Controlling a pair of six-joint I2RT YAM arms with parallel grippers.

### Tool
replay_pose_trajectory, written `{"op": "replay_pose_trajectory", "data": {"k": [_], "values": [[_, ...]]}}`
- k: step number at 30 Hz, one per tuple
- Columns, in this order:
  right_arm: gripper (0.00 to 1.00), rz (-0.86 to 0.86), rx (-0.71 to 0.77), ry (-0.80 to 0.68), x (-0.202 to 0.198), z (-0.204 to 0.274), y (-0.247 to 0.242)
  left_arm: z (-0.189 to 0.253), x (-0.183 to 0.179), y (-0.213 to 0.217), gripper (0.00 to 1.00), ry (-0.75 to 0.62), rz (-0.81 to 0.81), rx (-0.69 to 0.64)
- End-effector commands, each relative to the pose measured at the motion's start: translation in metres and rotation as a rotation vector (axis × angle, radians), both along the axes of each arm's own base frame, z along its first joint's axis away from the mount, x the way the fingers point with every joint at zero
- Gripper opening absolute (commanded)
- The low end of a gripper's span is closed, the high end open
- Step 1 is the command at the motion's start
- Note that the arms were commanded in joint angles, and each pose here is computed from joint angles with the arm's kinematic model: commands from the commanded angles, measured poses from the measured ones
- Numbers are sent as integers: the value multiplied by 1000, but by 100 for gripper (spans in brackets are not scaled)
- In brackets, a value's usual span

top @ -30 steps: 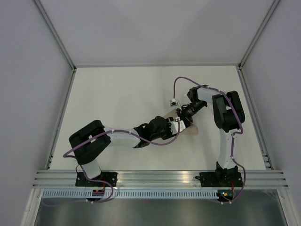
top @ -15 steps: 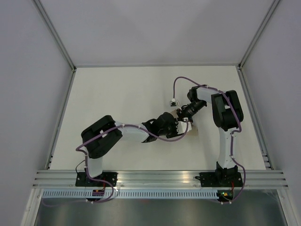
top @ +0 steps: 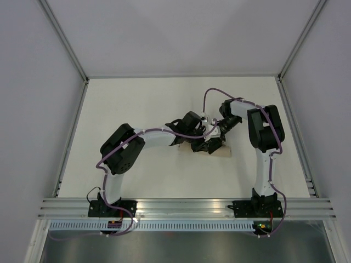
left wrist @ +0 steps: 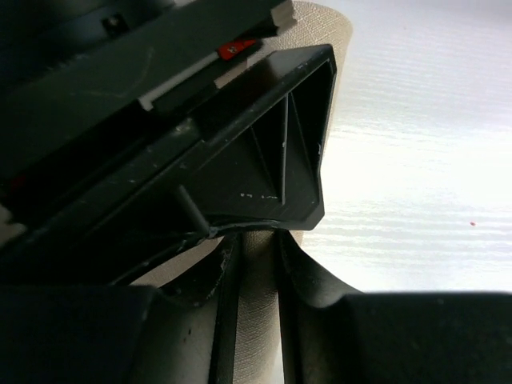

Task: Fold the napkin, place the utensils inside, and roll it up
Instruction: Roll the napkin at the center of the board.

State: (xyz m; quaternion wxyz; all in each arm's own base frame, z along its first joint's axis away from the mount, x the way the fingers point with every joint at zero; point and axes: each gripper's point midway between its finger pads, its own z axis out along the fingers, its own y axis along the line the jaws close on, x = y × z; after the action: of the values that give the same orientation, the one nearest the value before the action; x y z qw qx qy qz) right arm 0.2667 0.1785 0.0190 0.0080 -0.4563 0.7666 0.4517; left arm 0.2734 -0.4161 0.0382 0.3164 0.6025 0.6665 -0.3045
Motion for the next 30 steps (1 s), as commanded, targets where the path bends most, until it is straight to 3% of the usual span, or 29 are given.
{"op": "replay_pose_trajectory", "data": {"k": [1,4,18,22,24,25,30], "values": [[53,4,-72,-195,36,-21,-15,-33,-23,16,19,211,-2,96],[60,-53,-59,-252,50,-9,-17,-39,-25,18,18,266,6,113],[63,-342,-13,-532,100,64,-42,-49,-16,20,17,443,94,151],[64,-374,6,-585,89,71,-51,-48,-10,23,18,515,146,150],[65,-372,19,-708,84,88,-54,-51,-11,24,18,580,162,171],[66,-363,13,-690,77,79,-54,-48,-11,24,18,592,168,173],[68,-314,28,-868,56,100,-52,-52,-14,25,19,690,210,199]]}}
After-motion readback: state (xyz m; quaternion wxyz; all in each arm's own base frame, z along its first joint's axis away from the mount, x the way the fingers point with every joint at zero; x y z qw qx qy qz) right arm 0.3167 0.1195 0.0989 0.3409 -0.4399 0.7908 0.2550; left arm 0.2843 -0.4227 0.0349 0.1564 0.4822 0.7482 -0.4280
